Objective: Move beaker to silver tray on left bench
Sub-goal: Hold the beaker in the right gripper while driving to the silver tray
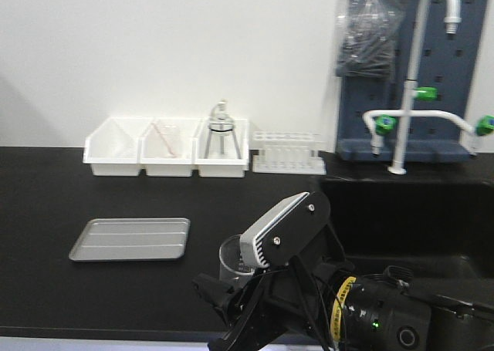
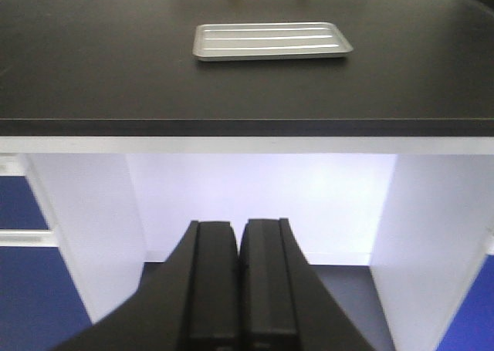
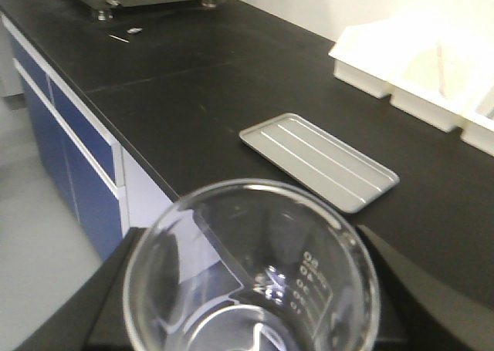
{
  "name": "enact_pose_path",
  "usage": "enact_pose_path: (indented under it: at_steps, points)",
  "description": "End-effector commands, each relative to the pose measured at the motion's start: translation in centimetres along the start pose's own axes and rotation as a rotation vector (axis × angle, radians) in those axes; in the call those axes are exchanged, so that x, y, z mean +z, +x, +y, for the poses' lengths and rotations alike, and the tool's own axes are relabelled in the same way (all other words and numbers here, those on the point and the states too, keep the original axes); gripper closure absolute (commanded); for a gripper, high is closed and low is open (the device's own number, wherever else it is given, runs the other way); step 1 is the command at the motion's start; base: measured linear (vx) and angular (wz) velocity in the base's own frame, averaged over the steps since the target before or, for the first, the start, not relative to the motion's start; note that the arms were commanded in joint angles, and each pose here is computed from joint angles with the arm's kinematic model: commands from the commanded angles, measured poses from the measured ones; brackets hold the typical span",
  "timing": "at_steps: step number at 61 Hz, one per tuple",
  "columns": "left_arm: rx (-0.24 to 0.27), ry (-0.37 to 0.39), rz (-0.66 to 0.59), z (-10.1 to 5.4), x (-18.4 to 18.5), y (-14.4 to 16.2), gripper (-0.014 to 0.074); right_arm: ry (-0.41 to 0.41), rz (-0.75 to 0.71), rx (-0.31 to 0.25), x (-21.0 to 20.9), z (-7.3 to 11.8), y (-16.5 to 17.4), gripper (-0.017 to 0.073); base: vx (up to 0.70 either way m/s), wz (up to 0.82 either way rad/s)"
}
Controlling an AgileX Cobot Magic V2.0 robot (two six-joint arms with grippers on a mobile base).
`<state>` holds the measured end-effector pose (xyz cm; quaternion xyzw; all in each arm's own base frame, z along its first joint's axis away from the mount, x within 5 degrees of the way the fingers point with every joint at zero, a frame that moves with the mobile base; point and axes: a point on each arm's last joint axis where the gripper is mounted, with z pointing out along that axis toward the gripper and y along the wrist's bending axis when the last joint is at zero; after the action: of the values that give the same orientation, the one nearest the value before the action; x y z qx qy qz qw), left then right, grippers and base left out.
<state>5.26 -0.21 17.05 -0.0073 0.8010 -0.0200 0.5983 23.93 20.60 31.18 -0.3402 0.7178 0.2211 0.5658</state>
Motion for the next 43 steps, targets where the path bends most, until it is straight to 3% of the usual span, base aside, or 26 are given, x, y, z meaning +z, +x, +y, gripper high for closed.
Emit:
enact_pose_path:
  at_steps: [1, 18, 43]
  points:
    - [-0.004, 0.002, -0.065, 0.01, 0.15, -0.11, 0.0592, -0.029, -0.104, 0.0, -1.07, 0.3, -2.33, 0.057, 0.23, 0.42]
    - [-0.004, 0.002, -0.065, 0.01, 0.15, -0.11, 0.0592, -0.029, -0.104, 0.0, -1.07, 0.3, -2.33, 0.057, 0.25, 0.28]
    - [-0.004, 0.002, -0.065, 0.01, 0.15, -0.11, 0.0592, -0.029, -0.104, 0.0, -1.07, 0.3, -2.33, 0.057, 0.28, 0.02]
